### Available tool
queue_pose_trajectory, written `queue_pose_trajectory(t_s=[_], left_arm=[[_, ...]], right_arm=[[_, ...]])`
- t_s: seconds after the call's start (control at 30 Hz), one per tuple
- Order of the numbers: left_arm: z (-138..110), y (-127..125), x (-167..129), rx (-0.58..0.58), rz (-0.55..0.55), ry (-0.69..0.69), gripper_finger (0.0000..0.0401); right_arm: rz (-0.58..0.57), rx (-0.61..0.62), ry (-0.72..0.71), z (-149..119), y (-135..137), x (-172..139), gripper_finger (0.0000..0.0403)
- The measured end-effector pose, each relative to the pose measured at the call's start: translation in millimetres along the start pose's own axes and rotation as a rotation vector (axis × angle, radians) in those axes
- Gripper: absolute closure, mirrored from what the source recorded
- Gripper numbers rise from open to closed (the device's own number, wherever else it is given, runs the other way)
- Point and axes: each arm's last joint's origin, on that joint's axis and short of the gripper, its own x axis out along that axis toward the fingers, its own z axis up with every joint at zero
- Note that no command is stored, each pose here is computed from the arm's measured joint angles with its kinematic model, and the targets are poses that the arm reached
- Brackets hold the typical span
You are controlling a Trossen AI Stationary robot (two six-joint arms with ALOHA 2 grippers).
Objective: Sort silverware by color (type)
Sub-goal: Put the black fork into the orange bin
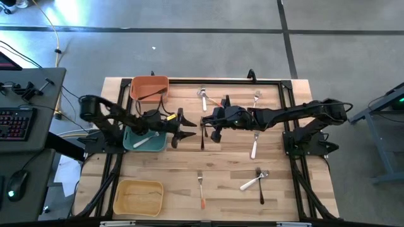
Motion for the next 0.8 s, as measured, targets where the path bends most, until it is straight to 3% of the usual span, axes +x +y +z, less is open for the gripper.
queue_pose_trajectory(t_s=[0.3,0.57,0.67,0.8], left_arm=[[-3.0,13.2,33.7,-0.123,-0.035,-0.028,0.0228],[-0.5,15.5,43.5,-0.143,-0.057,-0.046,0.0236],[0.4,17.3,43.0,-0.144,-0.037,-0.050,0.0268],[-0.7,22.0,41.8,-0.149,-0.021,-0.037,0.0354]], right_arm=[[0.004,-0.012,-0.003,0.2,1.2,-0.3,0.0403],[0.005,-0.018,-0.003,0.2,1.3,-0.3,0.0403],[0.005,-0.020,-0.004,0.3,1.5,-0.3,0.0403],[0.006,-0.020,-0.016,1.5,1.6,-0.4,0.0403]])
